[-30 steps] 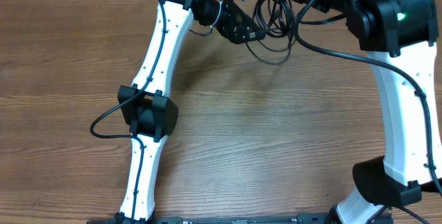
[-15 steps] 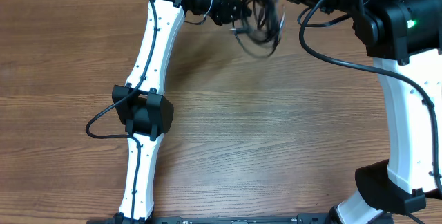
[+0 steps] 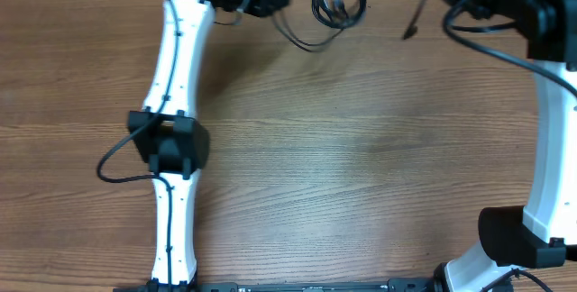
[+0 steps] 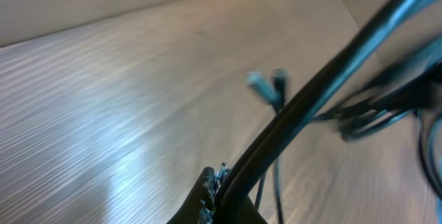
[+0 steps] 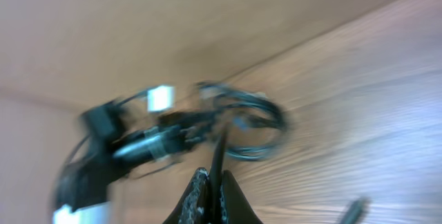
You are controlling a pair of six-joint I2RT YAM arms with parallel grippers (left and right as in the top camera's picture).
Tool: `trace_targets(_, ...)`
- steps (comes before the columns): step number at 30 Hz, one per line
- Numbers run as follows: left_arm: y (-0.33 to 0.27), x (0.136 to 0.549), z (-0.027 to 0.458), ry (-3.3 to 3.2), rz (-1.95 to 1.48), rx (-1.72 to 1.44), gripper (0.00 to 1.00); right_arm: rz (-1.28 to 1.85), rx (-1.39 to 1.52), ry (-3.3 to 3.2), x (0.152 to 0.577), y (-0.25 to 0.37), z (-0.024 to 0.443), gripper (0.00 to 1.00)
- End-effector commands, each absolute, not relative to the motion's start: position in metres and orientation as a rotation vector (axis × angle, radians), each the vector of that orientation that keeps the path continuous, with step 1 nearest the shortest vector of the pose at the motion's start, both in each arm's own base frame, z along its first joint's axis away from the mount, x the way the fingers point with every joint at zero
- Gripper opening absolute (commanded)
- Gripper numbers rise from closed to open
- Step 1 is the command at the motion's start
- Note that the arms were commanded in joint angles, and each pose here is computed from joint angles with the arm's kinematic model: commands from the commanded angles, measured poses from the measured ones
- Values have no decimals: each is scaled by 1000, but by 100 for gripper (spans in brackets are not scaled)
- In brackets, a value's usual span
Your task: Untangle cables
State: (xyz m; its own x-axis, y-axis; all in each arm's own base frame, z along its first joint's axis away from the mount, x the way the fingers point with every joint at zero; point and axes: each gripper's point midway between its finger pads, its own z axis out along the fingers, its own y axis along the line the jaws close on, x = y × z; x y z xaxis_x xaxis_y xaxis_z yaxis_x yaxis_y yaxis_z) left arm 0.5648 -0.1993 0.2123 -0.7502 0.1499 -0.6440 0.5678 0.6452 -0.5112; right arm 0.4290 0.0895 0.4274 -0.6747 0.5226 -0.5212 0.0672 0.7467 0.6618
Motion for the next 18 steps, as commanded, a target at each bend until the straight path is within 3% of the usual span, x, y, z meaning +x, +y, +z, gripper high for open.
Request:
trace_targets(1,-129,586,220,2357,-943,239,4,597,568,2113,423,33,445,4)
trace_targets(8,-73,589,223,2374,-985,21,4,253,761,2058,420,-45,434,4)
trace_targets(18,-75,585,241,2360,-945,24,4,-232,805,2006,409,-115,432,4)
